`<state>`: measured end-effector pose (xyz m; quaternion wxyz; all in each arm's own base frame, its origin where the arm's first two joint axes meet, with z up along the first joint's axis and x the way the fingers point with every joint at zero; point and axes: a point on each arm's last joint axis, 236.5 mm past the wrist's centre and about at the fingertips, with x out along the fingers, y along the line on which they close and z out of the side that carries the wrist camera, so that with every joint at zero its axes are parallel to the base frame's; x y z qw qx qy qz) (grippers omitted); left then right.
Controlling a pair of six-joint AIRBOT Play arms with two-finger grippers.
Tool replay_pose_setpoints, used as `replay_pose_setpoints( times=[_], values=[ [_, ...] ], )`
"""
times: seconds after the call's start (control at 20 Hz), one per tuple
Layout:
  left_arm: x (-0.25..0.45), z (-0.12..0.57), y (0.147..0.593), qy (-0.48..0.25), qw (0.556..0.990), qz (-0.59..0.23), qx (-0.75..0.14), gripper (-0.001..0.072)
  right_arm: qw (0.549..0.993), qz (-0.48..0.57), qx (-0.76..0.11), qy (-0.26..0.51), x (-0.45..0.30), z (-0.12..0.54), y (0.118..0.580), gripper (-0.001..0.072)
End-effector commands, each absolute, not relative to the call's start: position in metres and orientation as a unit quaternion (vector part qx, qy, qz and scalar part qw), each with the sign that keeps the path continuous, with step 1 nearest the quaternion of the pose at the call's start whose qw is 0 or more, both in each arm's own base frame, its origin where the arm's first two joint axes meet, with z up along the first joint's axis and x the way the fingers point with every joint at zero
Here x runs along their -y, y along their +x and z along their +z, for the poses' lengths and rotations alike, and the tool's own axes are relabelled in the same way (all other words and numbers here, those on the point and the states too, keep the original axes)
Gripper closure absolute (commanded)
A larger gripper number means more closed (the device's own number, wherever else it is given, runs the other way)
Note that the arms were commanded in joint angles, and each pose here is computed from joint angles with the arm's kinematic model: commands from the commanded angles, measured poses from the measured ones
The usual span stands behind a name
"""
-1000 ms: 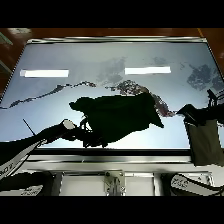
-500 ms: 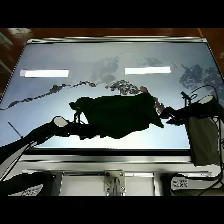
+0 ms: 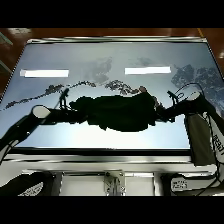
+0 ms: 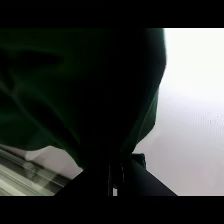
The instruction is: Fold the shirts.
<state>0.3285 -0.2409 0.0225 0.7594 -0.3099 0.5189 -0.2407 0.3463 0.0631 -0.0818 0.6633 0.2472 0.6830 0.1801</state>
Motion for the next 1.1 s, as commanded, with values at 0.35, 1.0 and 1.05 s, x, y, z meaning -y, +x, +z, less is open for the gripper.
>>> replay_pose_setpoints(
  times=[0.35,1.0,1.05],
  values=[
    [0.15,0.475,0.3,-0.113,0.951,-0.283,-0.047,0.0671,0.984,0.137,-0.105,0.043,-0.021,0.418,0.359,0.0646],
    [0.081,0.438,0.232,-0.058,0.972,-0.159,-0.161,0.067,0.999,0.016,-0.018,-0.027,-0.001,0.49,0.254,0.0646],
    [0.08,0.423,0.242,-0.055,0.97,-0.151,-0.183,0.067,0.997,0.013,-0.065,-0.026,0.005,0.467,0.268,0.0646]
  ],
)
